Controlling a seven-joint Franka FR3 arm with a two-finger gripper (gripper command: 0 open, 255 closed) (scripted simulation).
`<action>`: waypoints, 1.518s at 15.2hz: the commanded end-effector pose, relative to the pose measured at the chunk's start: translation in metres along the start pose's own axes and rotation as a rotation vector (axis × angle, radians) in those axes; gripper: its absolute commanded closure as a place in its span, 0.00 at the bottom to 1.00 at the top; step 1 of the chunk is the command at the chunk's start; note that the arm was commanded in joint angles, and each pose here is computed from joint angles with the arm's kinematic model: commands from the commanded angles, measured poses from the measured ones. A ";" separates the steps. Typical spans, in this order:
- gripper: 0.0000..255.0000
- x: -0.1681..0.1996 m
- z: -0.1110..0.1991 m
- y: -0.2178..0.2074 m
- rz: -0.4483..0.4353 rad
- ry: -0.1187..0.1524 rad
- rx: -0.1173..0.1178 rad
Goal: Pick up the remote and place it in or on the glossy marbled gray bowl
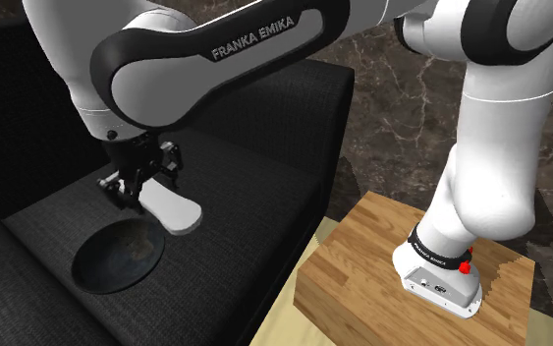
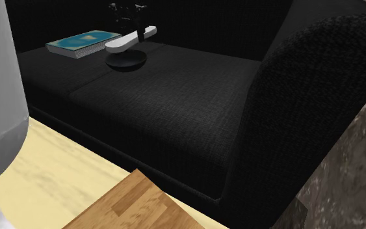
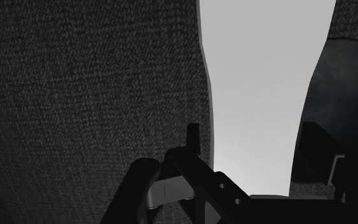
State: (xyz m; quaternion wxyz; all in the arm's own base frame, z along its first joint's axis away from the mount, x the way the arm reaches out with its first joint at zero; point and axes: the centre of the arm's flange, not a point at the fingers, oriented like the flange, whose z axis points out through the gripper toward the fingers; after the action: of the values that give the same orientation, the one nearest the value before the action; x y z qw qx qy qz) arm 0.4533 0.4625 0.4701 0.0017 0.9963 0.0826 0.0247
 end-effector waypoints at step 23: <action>1.00 0.035 0.072 -0.096 0.003 0.000 -0.001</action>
State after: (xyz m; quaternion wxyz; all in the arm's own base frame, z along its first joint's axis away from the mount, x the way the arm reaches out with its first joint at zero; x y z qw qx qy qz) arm 0.4758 0.5633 0.3994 0.0024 0.9964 0.0811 0.0246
